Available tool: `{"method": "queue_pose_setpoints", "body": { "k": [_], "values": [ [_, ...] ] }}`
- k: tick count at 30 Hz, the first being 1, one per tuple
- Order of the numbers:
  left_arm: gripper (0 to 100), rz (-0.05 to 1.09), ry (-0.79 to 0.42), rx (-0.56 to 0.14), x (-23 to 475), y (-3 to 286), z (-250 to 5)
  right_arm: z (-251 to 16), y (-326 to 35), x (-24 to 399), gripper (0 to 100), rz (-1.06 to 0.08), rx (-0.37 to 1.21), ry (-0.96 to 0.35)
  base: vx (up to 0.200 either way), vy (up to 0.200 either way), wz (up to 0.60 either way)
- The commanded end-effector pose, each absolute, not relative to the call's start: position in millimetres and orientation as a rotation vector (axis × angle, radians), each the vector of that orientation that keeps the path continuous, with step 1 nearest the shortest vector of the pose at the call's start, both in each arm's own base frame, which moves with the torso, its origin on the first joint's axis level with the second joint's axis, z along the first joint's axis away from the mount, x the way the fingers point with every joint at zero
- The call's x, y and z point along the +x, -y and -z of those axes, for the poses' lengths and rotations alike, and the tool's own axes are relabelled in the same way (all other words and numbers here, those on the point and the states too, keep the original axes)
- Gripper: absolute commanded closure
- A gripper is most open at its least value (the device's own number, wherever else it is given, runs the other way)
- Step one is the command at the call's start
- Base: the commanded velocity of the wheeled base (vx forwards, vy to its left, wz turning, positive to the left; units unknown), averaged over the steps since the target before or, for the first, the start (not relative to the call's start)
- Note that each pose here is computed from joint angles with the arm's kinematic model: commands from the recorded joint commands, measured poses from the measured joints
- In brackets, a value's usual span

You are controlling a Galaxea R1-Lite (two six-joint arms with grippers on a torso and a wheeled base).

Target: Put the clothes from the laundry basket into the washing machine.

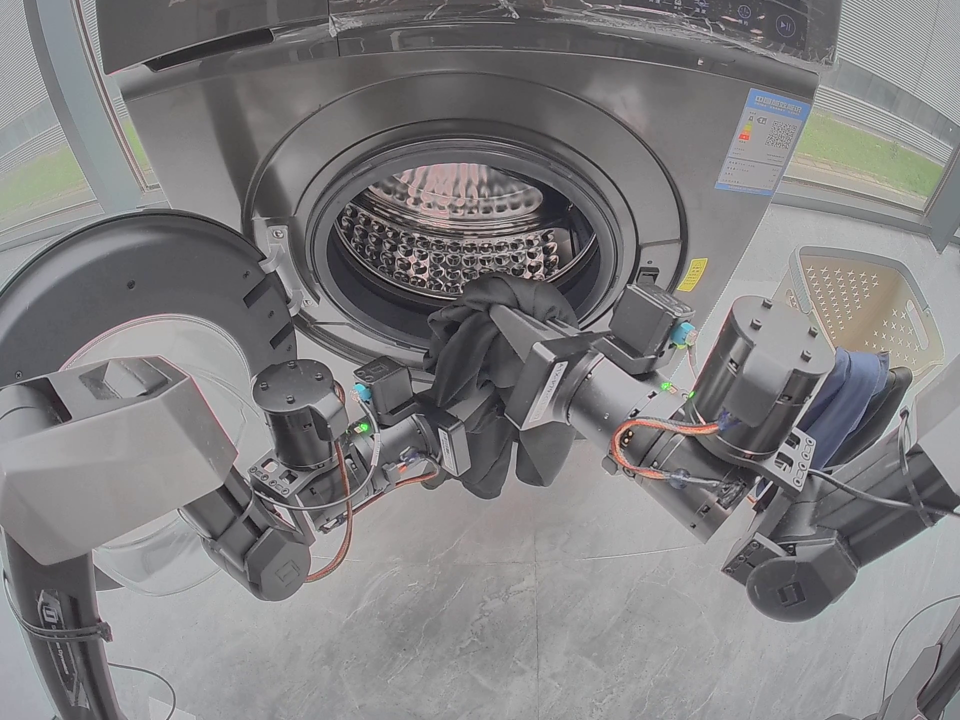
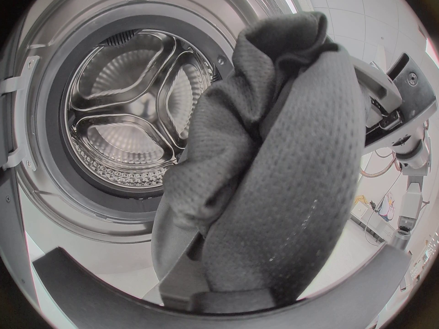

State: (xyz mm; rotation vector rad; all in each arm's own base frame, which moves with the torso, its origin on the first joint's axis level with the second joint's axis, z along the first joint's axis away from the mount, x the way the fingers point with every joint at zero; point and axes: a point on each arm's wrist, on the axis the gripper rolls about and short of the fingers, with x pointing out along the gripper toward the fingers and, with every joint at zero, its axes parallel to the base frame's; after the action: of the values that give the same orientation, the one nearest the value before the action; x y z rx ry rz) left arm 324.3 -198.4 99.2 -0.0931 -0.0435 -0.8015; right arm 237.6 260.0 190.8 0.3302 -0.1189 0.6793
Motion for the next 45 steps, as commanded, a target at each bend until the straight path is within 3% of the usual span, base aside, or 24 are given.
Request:
{"method": "queue_pose_setpoints", "body": {
  "k": [1, 15, 24, 25, 34, 45],
  "values": [
    [100, 0.798, 0.035, -0.092, 316.2, 193.7, -100.2, -189.5, -258.9, 237.9, 100, -0.676, 0.328, 0.115, 0.000, 0.000, 0.00],
    [100, 0.887, 0.052, -0.098, 224.4, 158.3, -142.5, -174.8, -252.7, 243.9, 100, -0.654, 0.314, 0.090, 0.000, 0.000, 0.00],
    [100, 0.901, 0.026, -0.093, 203.7, 148.6, -133.0, -170.0, -252.3, 240.3, 100, -0.664, 0.305, 0.072, 0.000, 0.000, 0.00],
    [100, 0.899, 0.019, -0.094, 203.5, 148.0, -131.7, -169.9, -252.3, 240.3, 0, -0.664, 0.304, 0.071, 0.000, 0.000, 0.00],
    [100, 0.869, 0.024, -0.138, 213.0, 148.8, -134.6, -168.8, -245.1, 240.8, 0, -0.647, 0.299, 0.078, 0.000, 0.000, 0.00],
    [100, 0.850, 0.071, -0.182, 219.6, 145.4, -148.1, -147.6, -220.1, 238.1, 0, -0.592, 0.226, 0.010, 0.000, 0.000, 0.00]
  ]
}}
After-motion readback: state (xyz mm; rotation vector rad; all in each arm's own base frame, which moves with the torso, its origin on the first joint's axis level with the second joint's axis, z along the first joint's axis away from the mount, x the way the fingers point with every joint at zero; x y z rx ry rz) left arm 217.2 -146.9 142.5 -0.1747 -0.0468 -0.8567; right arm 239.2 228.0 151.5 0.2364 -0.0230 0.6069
